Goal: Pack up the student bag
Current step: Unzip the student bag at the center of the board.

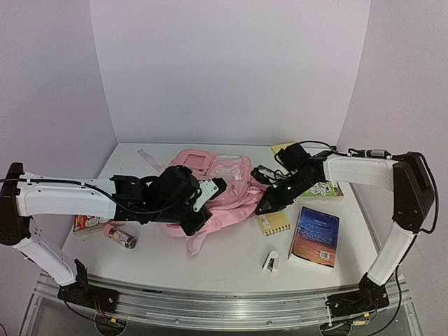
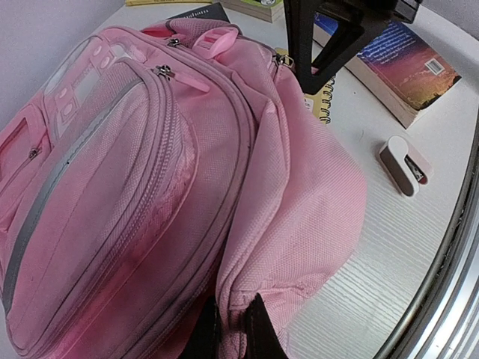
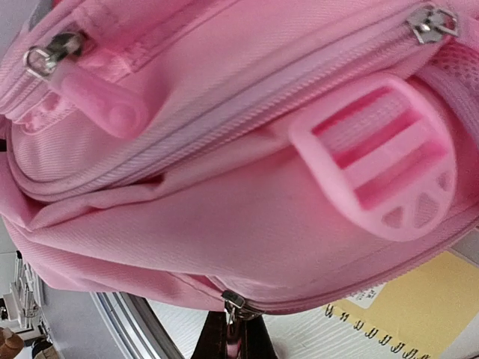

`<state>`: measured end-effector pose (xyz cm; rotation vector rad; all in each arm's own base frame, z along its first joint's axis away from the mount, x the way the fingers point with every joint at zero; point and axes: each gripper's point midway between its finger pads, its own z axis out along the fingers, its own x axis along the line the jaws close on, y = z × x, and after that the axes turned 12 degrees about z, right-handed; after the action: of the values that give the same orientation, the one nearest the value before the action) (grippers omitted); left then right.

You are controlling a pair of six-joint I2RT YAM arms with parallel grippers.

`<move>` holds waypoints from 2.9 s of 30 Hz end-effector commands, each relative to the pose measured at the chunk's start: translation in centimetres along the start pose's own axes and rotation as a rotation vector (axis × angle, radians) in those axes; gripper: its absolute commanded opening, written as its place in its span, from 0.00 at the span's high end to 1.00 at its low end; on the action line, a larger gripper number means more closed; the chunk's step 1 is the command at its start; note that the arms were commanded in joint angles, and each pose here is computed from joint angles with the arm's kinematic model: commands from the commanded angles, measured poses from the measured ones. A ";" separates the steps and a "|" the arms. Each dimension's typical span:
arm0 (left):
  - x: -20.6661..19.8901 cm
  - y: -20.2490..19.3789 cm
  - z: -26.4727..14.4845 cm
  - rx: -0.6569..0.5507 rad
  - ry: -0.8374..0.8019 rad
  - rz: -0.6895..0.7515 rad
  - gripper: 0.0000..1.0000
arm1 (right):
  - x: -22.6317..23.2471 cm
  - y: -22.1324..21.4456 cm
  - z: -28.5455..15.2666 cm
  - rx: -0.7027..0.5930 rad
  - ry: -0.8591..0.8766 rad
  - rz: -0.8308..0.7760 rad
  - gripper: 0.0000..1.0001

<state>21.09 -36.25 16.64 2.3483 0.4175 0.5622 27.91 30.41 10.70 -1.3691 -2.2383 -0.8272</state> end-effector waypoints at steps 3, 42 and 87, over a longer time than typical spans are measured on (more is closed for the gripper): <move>3.0 3.5 0.0 -0.140 0.115 -0.150 1.00 | 7.4 -2.6 -0.3 0.088 0.113 -0.052 1.00; 3.6 2.7 -4.2 -0.142 0.106 -0.184 0.02 | 11.3 -4.8 3.6 0.153 0.127 -0.155 1.00; 12.2 -4.9 4.8 0.172 -0.030 0.208 0.87 | 4.3 3.6 -1.4 0.044 0.153 -0.035 1.00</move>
<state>31.24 -28.89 11.77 2.6278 0.2014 0.5461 27.79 32.48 12.86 -1.2626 -2.1608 -0.7635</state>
